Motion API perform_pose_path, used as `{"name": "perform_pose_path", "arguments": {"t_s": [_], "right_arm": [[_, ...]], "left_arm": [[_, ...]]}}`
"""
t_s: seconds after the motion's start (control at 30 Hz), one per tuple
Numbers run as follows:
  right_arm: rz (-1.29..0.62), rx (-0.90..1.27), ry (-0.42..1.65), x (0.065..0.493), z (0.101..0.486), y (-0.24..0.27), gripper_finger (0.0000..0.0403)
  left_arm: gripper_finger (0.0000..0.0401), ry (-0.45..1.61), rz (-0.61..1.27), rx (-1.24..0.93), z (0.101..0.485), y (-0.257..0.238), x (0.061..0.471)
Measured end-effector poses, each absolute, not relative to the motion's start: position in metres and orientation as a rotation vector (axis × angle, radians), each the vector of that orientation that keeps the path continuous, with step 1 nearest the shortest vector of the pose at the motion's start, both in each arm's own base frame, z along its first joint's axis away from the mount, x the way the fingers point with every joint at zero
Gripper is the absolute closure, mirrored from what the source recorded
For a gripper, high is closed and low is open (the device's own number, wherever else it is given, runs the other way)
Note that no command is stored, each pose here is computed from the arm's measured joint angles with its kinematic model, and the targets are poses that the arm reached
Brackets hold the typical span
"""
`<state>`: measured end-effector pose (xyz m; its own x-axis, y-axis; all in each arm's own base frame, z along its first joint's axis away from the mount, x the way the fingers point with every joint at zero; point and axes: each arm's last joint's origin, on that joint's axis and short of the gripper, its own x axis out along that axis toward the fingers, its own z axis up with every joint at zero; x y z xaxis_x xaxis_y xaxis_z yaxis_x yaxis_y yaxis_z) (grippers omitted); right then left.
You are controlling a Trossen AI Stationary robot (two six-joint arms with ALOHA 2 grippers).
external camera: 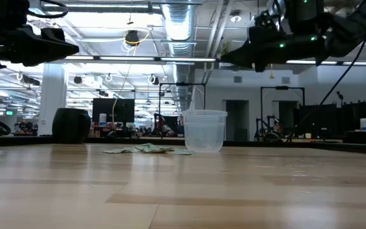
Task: Pick and place items into bin
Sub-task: Put the green stevia packet into the top transparent bin
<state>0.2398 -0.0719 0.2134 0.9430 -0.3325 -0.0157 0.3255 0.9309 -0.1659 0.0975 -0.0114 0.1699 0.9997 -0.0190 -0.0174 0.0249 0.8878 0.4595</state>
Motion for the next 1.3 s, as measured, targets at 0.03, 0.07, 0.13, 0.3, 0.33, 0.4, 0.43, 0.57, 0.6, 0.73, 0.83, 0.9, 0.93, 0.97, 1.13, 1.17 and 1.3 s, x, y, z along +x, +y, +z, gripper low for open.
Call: {"name": "perform_pose_path", "arguments": {"t_s": [0.03,0.07,0.13,0.3,0.33,0.4,0.43,0.57,0.6,0.73,0.83,0.9,0.93,0.97,1.13,1.17,1.3], "right_arm": [[-0.357,-0.155,0.018,0.24,0.213,-0.077,0.0402],[-0.377,-0.144,-0.001,0.241,0.212,-0.083,0.0402],[-0.405,-0.103,-0.009,0.242,0.206,-0.094,0.0402],[-0.386,0.028,0.051,0.259,0.19,-0.122,0.0402],[-0.373,0.045,0.067,0.263,0.186,-0.126,0.0402],[-0.356,0.061,0.1,0.272,0.18,-0.132,0.0402],[-0.356,0.064,0.113,0.275,0.178,-0.134,0.0402],[-0.356,0.078,0.172,0.285,0.175,-0.139,0.0402],[-0.356,0.077,0.191,0.286,0.175,-0.139,0.0402],[-0.352,0.068,0.257,0.29,0.174,-0.141,0.0402],[-0.354,0.076,0.297,0.292,0.176,-0.143,0.0402],[-0.35,0.064,0.342,0.293,0.175,-0.144,0.0402],[-0.346,0.055,0.36,0.293,0.175,-0.144,0.0402],[-0.345,0.049,0.369,0.294,0.175,-0.145,0.0402],[-0.364,0.044,0.374,0.294,0.175,-0.145,0.0396],[-0.383,0.04,0.376,0.294,0.175,-0.146,0.0391],[-0.426,0.032,0.38,0.293,0.175,-0.147,0.0356]], "left_arm": [[0.0339,0.013,-0.023,0.477,0.17,-0.011,0.098],[0.0339,0.012,-0.023,0.478,0.17,-0.011,0.098],[0.0339,0.012,-0.023,0.478,0.17,-0.011,0.097],[0.0339,0.012,-0.023,0.477,0.17,-0.011,0.098],[0.0339,0.012,-0.023,0.477,0.17,-0.011,0.097],[0.0339,0.013,-0.023,0.477,0.17,-0.011,0.098],[0.0339,0.013,-0.023,0.477,0.17,-0.011,0.098],[0.0339,0.012,-0.023,0.478,0.17,-0.011,0.098],[0.0339,0.013,-0.023,0.477,0.17,-0.011,0.098],[0.0339,0.013,-0.023,0.478,0.17,-0.011,0.098],[0.0339,0.012,-0.023,0.477,0.17,-0.011,0.098],[0.0339,0.013,-0.023,0.478,0.17,-0.011,0.098],[0.0339,0.013,-0.023,0.478,0.17,-0.011,0.098],[0.0339,0.012,-0.023,0.477,0.17,-0.011,0.098],[0.0339,0.013,-0.023,0.478,0.17,-0.011,0.098],[0.0339,0.012,-0.023,0.478,0.17,-0.011,0.098],[0.0339,0.013,-0.023,0.477,0.17,-0.011,0.098]]}}
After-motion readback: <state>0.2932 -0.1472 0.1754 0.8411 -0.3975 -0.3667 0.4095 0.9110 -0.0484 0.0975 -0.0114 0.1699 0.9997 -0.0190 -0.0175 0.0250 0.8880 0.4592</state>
